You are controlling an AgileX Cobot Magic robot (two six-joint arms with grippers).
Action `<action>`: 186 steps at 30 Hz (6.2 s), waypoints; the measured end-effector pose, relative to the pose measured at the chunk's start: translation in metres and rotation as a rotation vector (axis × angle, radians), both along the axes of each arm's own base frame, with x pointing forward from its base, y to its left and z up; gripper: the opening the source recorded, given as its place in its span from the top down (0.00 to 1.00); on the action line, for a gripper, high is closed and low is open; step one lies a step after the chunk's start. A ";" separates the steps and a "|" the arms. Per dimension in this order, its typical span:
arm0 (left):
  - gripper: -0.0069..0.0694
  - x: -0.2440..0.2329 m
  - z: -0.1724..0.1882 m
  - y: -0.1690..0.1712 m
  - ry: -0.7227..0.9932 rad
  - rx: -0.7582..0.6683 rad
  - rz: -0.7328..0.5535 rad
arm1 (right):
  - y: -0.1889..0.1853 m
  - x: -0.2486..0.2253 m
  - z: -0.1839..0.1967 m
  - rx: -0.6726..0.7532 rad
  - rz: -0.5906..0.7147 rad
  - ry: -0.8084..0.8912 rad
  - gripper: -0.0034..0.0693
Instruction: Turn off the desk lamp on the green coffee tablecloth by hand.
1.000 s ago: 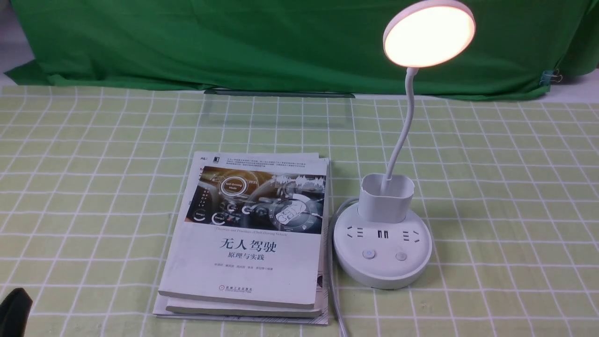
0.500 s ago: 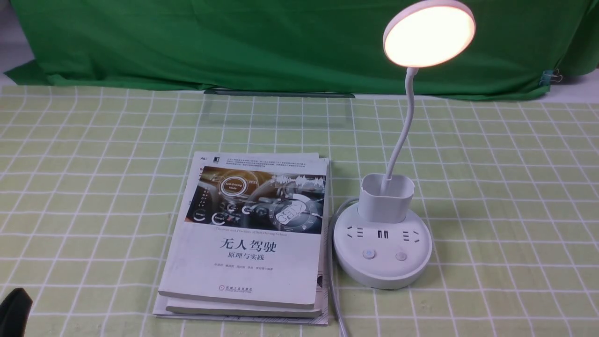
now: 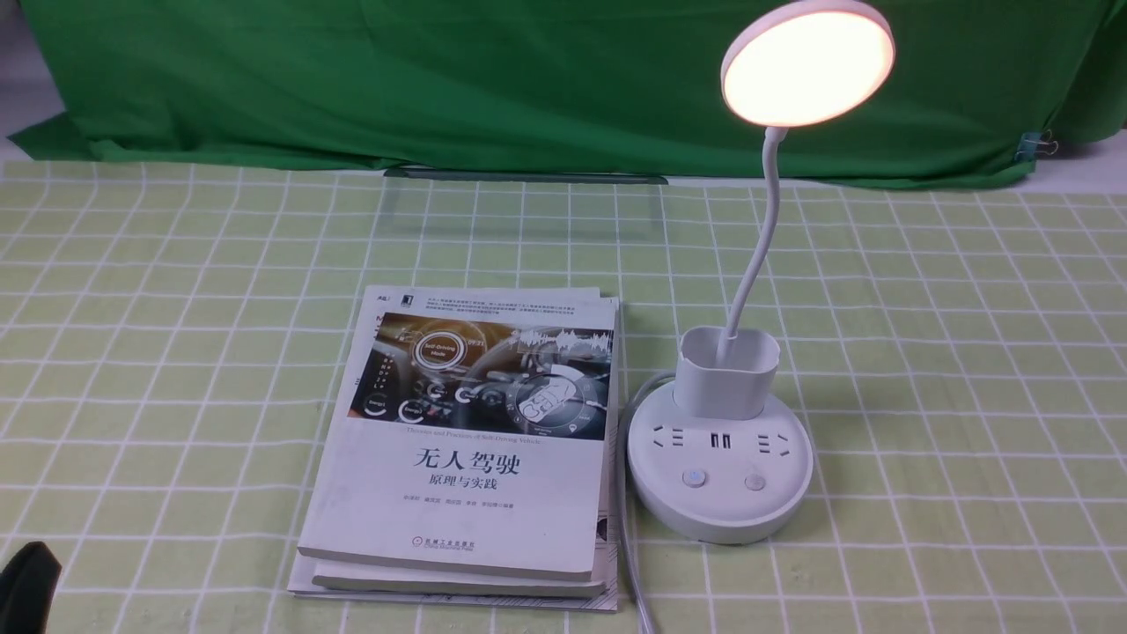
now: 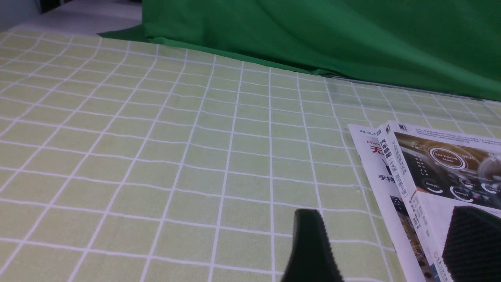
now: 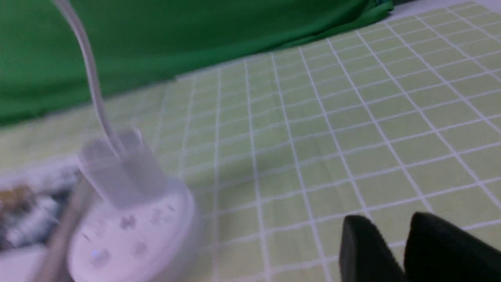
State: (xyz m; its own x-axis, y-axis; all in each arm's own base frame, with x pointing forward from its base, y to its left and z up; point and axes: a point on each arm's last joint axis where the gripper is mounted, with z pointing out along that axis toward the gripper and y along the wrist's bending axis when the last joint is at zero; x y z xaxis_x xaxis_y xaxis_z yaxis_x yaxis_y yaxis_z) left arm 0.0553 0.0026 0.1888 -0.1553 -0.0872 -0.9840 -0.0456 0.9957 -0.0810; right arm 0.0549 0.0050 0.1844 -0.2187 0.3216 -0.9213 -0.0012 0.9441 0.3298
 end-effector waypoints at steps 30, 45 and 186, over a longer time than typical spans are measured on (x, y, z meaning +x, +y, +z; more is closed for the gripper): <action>0.37 0.000 0.000 0.000 0.000 0.000 0.000 | 0.035 0.079 0.106 -0.352 0.382 0.781 0.88; 0.37 0.000 0.000 0.000 0.000 0.000 0.000 | 0.077 0.161 0.074 -0.465 0.516 0.999 0.88; 0.37 0.000 0.000 0.000 0.000 0.000 0.000 | 0.094 0.100 0.111 -0.481 0.686 0.694 0.88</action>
